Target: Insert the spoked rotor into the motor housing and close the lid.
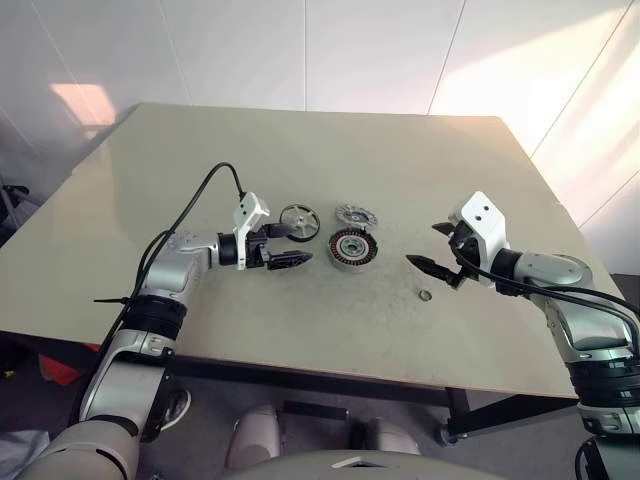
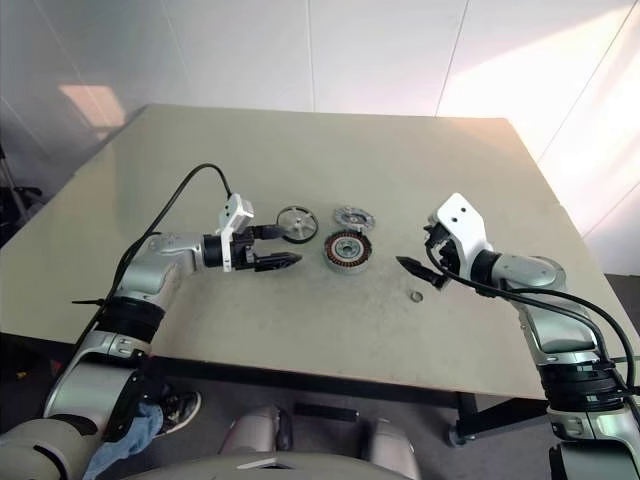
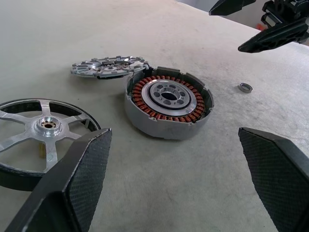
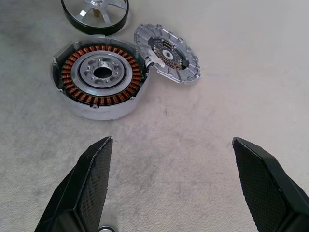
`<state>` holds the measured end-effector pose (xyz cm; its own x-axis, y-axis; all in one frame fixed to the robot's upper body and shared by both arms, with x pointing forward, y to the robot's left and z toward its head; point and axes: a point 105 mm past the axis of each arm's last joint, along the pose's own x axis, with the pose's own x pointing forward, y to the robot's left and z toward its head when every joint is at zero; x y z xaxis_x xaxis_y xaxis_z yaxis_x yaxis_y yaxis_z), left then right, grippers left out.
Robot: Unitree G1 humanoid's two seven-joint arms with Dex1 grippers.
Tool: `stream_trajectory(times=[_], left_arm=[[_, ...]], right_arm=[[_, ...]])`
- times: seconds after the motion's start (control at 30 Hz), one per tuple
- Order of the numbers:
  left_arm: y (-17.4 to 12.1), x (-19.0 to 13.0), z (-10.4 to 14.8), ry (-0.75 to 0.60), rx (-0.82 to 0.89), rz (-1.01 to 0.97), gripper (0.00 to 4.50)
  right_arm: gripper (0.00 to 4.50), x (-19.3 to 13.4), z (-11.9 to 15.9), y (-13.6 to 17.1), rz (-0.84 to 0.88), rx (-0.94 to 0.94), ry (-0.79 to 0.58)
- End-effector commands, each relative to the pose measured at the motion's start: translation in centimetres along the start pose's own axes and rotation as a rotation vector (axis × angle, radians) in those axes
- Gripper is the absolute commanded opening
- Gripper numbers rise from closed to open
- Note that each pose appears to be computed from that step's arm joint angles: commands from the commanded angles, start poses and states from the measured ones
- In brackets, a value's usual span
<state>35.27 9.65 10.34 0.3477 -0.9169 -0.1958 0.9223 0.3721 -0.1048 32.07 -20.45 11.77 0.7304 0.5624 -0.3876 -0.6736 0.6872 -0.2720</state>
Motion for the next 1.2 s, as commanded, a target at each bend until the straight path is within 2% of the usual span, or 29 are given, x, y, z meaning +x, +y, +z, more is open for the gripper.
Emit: stream_trajectory(times=[0.03,0.43,1.0,1.1,1.2], left_arm=[[0.0,0.2,1.5,-0.023,0.058,-0.008,4.45],[-0.1,0.3,1.5,-0.025,0.057,-0.008,4.45],[0.0,0.3,1.3,-0.023,0.063,0.001,4.45],[0.1,0.3,1.4,-0.023,0.068,0.006,4.45],[0.2,0.2,1.4,-0.023,0.071,0.012,4.45]], right_arm=[[4.45,-0.2,1.2,-0.2,-0.013,-0.038,-0.04],[4.45,-0.3,0.9,-0.2,-0.017,-0.027,-0.029],[4.45,-2.2,-6.3,2.6,0.021,0.169,0.126],[3.9,-2.0,-7.5,2.8,0.018,0.177,0.162],[2.85,-2.0,-7.5,2.8,0.02,0.172,0.161]])
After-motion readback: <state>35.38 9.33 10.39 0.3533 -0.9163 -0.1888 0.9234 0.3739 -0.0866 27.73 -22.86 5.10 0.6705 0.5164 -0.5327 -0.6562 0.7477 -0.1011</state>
